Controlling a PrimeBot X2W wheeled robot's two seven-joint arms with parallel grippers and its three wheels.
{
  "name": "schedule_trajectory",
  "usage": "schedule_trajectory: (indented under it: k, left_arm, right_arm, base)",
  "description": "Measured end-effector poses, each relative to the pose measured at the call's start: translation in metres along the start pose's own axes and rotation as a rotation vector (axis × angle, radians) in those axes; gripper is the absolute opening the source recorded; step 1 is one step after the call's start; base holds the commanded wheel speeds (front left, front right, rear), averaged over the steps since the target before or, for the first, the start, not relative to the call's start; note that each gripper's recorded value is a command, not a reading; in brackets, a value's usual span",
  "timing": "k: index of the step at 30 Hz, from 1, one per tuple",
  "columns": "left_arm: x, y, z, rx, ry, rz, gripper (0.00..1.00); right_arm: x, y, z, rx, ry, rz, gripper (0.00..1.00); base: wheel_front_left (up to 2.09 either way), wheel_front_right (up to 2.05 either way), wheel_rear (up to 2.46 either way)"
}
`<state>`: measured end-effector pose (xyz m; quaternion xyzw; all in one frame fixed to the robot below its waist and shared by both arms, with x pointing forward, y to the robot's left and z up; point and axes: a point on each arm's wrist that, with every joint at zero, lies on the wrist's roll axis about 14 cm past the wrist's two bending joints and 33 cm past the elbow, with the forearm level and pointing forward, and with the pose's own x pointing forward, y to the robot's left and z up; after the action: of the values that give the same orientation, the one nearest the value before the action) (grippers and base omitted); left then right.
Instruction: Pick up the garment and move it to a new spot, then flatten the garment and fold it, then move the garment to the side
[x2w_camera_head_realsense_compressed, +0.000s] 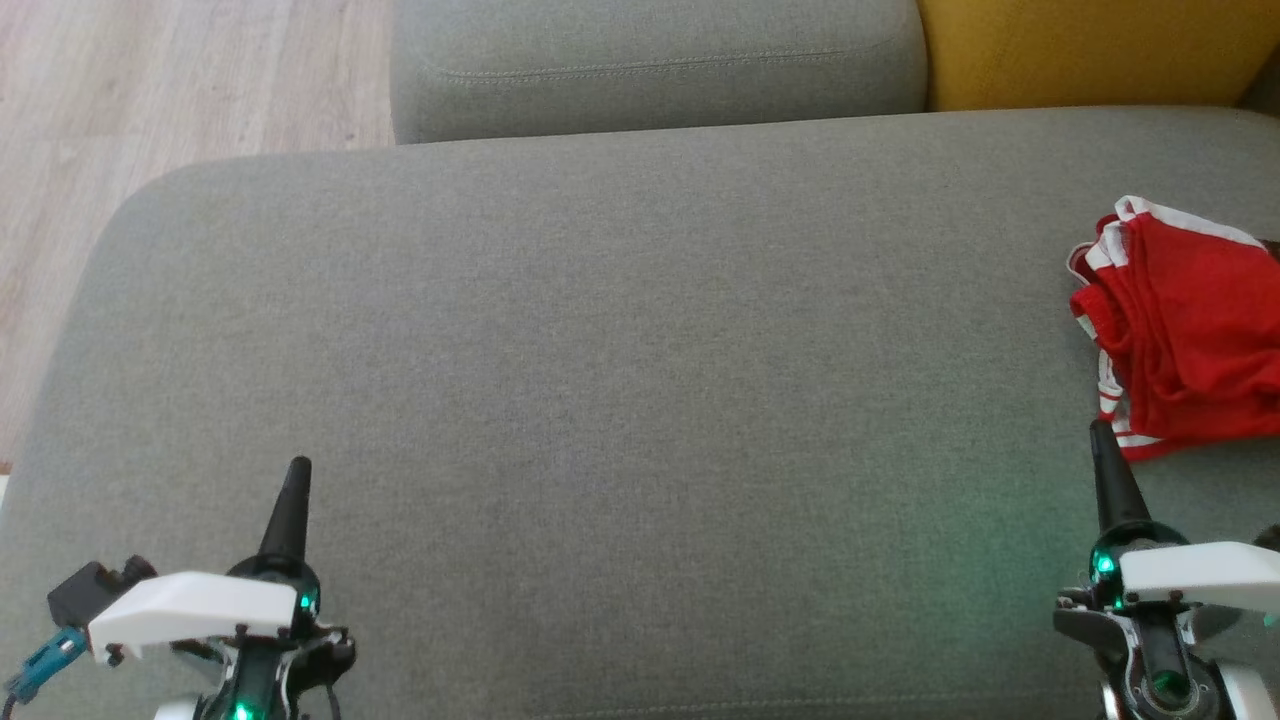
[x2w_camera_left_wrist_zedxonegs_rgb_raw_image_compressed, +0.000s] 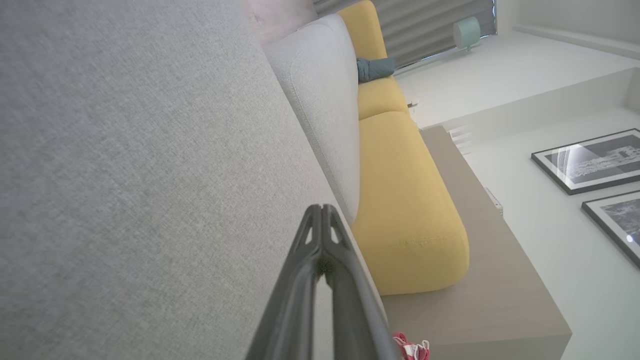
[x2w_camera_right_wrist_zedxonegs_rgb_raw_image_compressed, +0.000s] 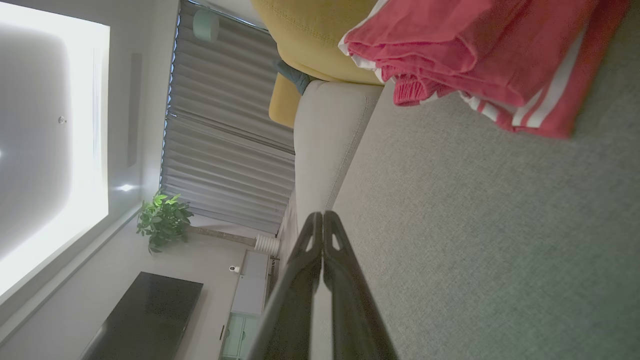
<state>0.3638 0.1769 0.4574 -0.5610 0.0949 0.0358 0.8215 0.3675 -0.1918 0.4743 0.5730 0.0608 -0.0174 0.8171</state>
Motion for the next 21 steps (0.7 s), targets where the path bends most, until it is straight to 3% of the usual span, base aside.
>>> schedule_trajectory:
  k: [21]
  left_arm:
    - [0.003,-0.007,0.011,-0.258,-0.022,-0.054,0.00]
  right_arm:
    - [0.002,-0.002,0.007,0.249,-0.041,0.009,0.00]
  base:
    - [0.00,0.00,0.00]
